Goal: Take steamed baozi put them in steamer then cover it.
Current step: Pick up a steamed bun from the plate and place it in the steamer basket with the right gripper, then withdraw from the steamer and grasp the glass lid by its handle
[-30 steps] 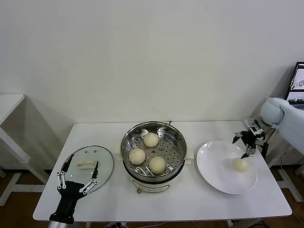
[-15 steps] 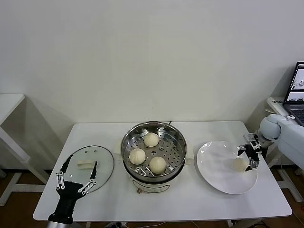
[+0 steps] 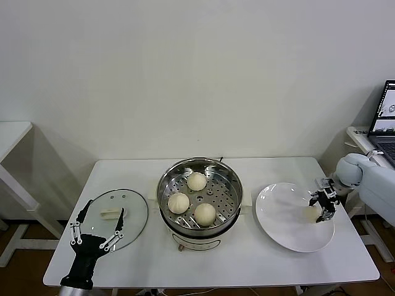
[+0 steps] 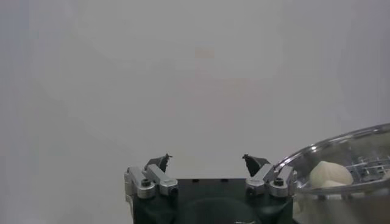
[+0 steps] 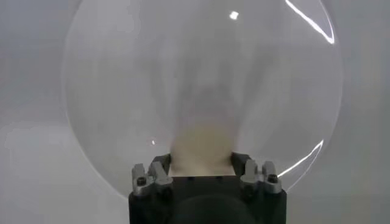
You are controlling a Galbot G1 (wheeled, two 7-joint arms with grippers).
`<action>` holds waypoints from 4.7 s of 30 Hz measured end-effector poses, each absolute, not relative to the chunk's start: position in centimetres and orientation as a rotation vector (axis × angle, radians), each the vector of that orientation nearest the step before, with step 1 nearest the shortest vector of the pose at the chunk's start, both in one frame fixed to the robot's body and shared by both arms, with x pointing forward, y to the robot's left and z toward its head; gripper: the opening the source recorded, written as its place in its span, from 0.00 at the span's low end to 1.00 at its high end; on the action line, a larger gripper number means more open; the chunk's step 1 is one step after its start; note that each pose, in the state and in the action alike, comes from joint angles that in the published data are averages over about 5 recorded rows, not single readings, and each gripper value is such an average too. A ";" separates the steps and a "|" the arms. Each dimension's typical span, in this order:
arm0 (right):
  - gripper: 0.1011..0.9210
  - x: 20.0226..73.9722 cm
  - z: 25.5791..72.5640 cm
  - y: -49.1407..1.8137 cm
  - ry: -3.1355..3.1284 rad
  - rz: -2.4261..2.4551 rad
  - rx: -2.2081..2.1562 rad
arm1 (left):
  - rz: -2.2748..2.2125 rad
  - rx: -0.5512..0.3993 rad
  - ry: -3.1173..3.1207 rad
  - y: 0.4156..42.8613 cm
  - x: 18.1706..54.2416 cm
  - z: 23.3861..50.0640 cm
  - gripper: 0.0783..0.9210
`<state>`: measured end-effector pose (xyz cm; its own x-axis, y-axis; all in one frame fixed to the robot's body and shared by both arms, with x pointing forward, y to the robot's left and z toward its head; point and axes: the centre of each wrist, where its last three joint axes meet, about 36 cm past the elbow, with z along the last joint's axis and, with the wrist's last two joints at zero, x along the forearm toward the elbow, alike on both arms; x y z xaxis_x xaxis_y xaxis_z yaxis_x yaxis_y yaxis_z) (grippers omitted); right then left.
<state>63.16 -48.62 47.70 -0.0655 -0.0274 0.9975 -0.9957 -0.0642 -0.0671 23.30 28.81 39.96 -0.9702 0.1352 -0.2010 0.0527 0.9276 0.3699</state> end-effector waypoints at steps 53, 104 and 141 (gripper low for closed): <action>0.68 66.0 63.8 -11.8 -1.056 1.523 1.697 | 0.501 0.132 2.829 28.1 24.7 40.5 0.88; 0.88 57.6 52.0 -23.6 -3.280 0.687 0.880 | 1.307 0.084 2.640 30.9 29.2 38.6 0.88; 0.88 39.7 33.6 -32.5 -3.307 0.142 -0.115 | 2.123 0.211 2.267 36.9 30.9 27.5 0.88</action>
<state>39.74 -32.51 33.57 -0.9830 0.0617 -0.1727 0.0763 0.9939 -0.0792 30.90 36.90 27.51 -0.9904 0.1186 0.0714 0.0791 0.0608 0.9950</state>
